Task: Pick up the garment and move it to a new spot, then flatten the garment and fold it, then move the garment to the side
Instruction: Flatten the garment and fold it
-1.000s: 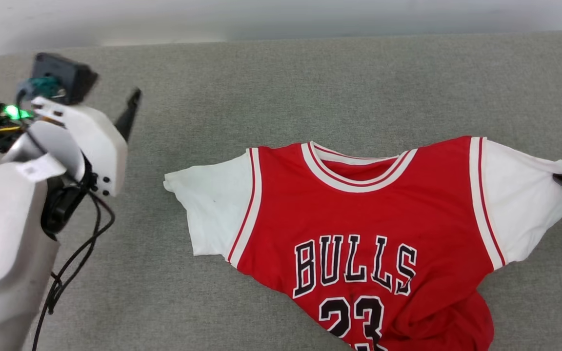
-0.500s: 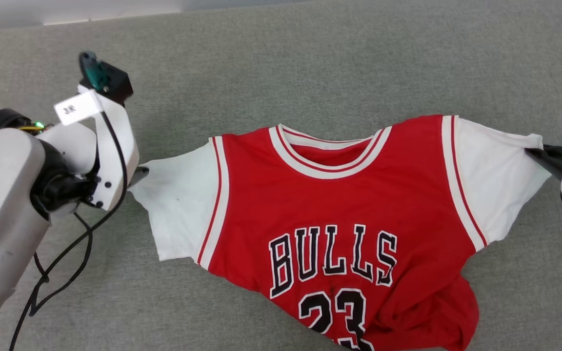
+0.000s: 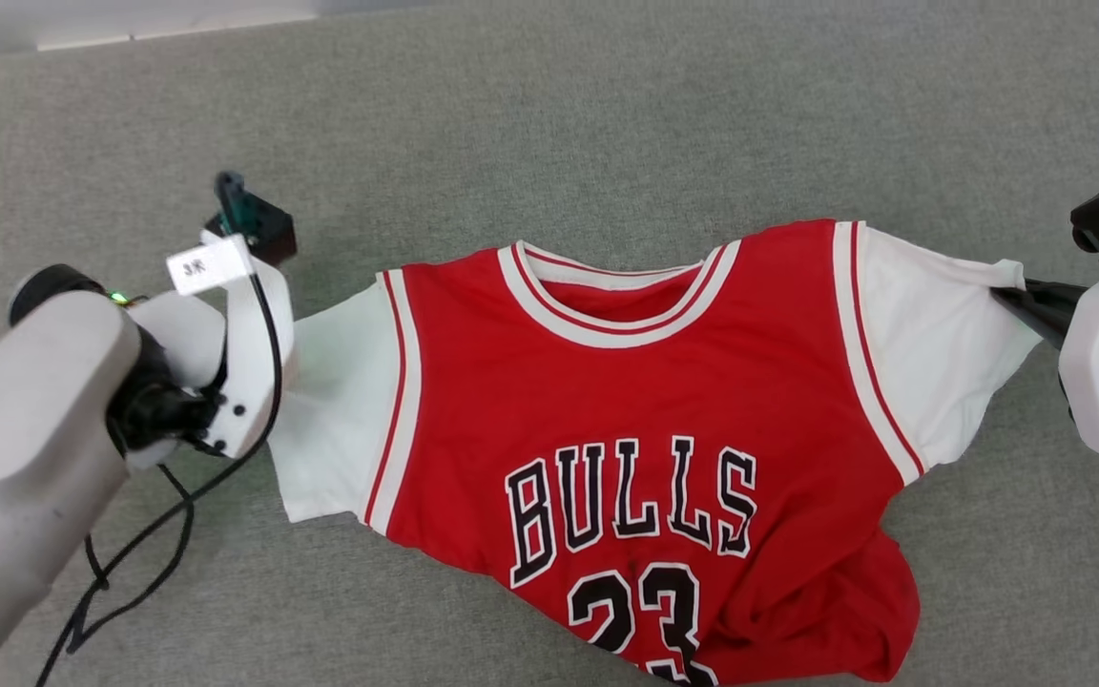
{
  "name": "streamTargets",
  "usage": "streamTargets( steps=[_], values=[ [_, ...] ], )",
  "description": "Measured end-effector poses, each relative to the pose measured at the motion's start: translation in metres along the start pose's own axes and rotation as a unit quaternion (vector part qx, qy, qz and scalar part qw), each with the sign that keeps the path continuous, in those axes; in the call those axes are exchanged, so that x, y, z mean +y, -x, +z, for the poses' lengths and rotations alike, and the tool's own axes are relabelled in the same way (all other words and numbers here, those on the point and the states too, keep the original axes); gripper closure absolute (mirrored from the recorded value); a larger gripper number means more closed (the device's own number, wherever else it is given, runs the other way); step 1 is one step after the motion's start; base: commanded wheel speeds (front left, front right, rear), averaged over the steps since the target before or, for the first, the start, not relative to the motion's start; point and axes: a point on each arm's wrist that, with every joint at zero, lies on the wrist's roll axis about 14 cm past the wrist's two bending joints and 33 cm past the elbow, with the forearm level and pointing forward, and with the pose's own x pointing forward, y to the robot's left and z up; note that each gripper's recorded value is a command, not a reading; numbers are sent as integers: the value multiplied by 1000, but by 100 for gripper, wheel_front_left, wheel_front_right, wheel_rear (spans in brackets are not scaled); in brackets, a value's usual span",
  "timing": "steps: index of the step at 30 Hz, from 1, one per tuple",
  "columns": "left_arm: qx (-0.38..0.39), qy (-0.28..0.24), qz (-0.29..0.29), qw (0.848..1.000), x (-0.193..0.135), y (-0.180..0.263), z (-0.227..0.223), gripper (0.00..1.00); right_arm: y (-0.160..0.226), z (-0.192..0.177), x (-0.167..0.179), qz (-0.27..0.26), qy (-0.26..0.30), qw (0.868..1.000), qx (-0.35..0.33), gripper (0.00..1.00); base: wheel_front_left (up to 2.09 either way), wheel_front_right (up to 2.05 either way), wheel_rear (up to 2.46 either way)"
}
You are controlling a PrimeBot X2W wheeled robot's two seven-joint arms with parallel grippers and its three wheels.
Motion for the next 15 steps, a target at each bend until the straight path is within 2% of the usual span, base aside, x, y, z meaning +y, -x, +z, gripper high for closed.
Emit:
streamTargets(
  steps=[4,5,7,8,12,13,14,15],
  values=[
    [-37,-16,7,999,-6,11,6,100,8,19,-2,-6,6,999,-36,100,0,0,0],
    [-72,-24,15,997,-6,25,16,100,18,38,-10,-18,12,997,-68,100,0,0,0],
    [-119,-32,24,992,-6,46,34,100,29,50,-16,-30,18,996,-87,100,0,0,0],
    [-119,-32,24,992,-6,46,34,100,29,50,-16,-30,18,996,-87,100,0,0,0],
    [-210,-56,49,975,-6,98,65,100,52,79,-25,-50,33,989,-133,100,0,0,0],
    [-235,-60,57,969,-5,112,73,100,58,90,-27,-56,40,987,-147,100,0,0,0],
    [-277,-72,79,955,0,140,88,100,69,110,-32,-65,46,981,-175,100,0,0,0],
    [-277,-72,79,955,0,140,88,100,69,110,-32,-65,46,981,-175,100,0,0,0]
  ],
)
